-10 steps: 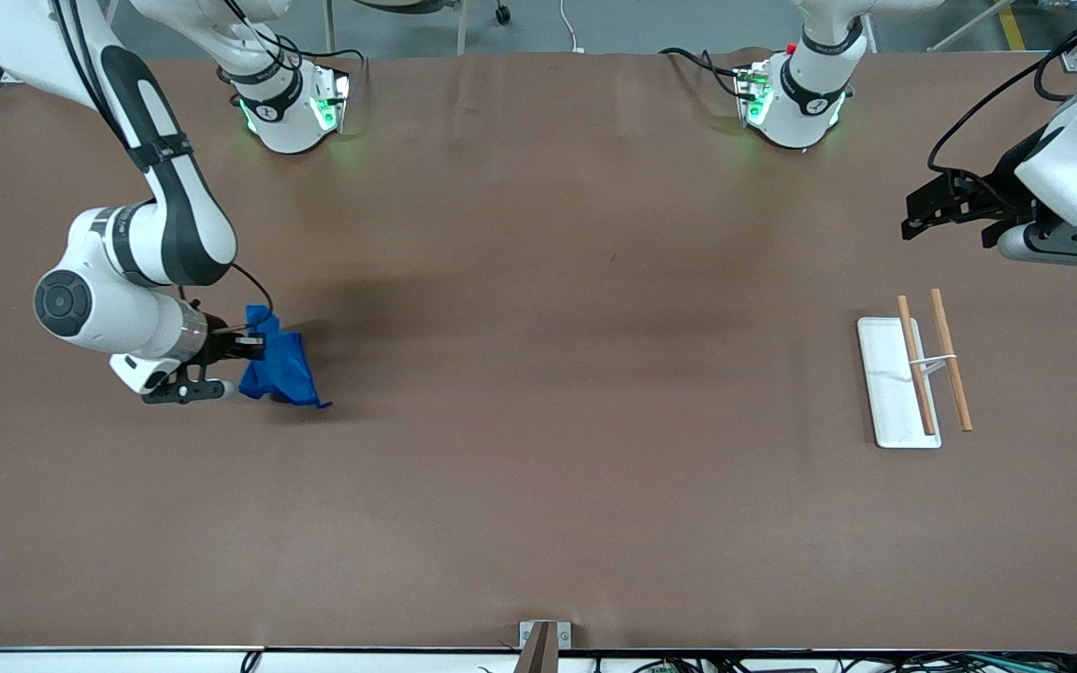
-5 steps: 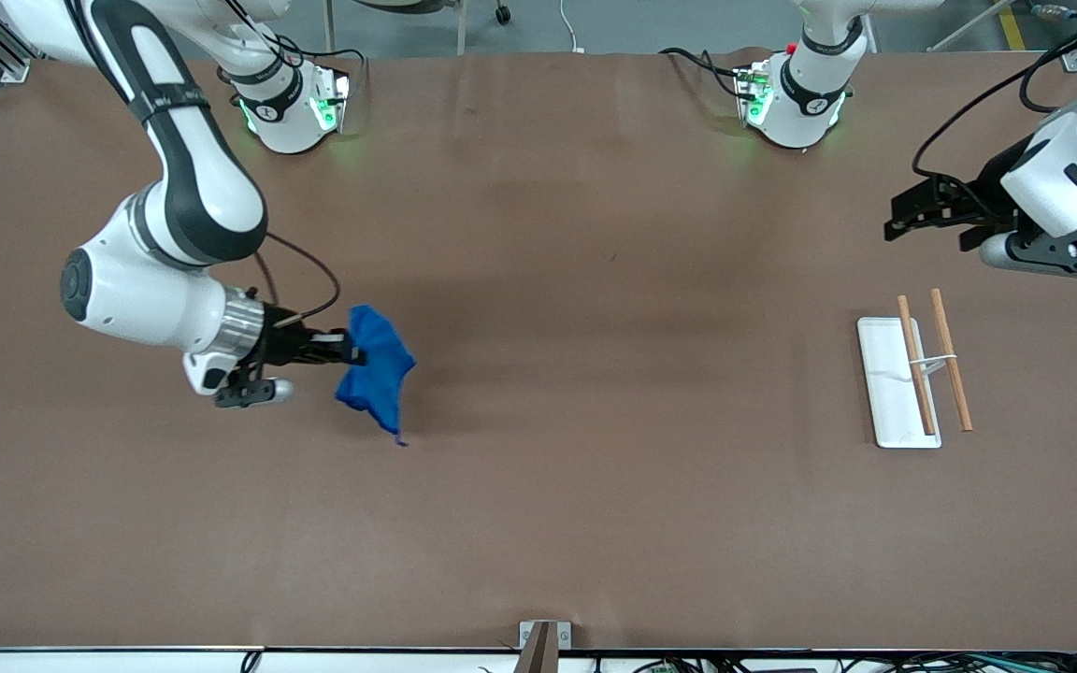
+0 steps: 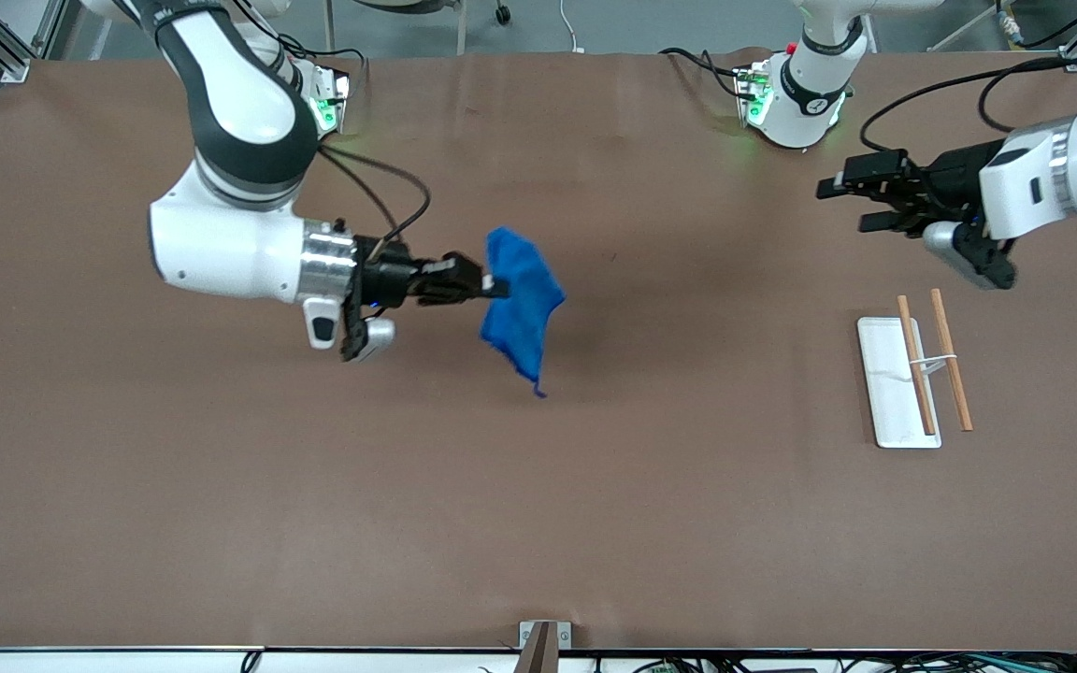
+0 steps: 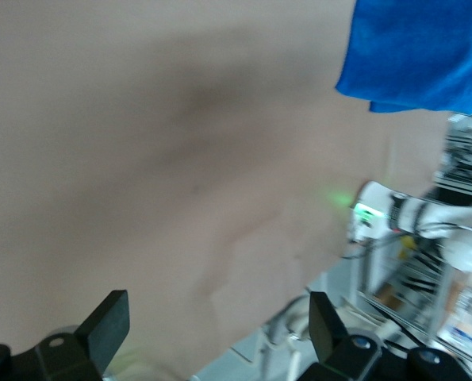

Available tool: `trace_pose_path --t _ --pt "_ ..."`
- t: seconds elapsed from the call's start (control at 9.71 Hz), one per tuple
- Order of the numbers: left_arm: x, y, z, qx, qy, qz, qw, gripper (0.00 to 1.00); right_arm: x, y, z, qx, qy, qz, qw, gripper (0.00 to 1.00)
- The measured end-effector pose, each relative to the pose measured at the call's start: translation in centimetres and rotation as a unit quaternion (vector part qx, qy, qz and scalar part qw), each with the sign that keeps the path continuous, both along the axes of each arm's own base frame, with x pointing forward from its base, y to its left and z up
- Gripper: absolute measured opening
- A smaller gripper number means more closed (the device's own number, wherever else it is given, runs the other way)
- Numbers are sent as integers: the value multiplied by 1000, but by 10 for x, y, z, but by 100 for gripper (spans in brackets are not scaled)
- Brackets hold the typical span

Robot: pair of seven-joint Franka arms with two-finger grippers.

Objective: Right arm passes towel to left arm to hang
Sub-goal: 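Hold the towel up with the right gripper while the left gripper approaches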

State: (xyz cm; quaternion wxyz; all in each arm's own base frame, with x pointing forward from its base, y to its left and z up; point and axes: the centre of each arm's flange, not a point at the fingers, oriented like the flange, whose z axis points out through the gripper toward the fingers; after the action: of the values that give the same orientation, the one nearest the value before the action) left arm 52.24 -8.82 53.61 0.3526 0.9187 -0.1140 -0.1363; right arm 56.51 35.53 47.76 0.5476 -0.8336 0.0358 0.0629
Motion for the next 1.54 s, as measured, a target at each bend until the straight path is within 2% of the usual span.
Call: trace_pose_path --t 0.21,0.31,0.51,0.62,0.93,1.24,1.34,1.44,1.54 --pt "-11 -15 -30 -93 38 1 995 100 -10 36 15 61 26 1 998 6" --pt "-17 -21 -44 -126 57 2 990 99 -15 53 21 89 39 -1 995 6" --pt "-32 -32 -70 -196 84 -3 977 96 -26 79 33 124 55 -11 991 6" --pt "-36 -36 -77 -241 88 8 966 94 -32 90 40 134 57 -18 989 6" --pt "-31 -41 -77 -325 85 59 940 94 -41 105 49 141 52 -25 988 6" --pt "-32 -43 -99 -401 48 115 908 94 -41 105 50 141 52 -24 988 6" --pt "-35 -51 -109 -419 38 133 897 94 -41 105 50 141 52 -24 988 6" --pt "-37 -64 -118 -426 26 151 892 94 -41 106 50 142 53 -24 988 6" --pt "-38 -83 -125 -429 13 167 888 94 -42 106 51 152 63 -29 986 6"
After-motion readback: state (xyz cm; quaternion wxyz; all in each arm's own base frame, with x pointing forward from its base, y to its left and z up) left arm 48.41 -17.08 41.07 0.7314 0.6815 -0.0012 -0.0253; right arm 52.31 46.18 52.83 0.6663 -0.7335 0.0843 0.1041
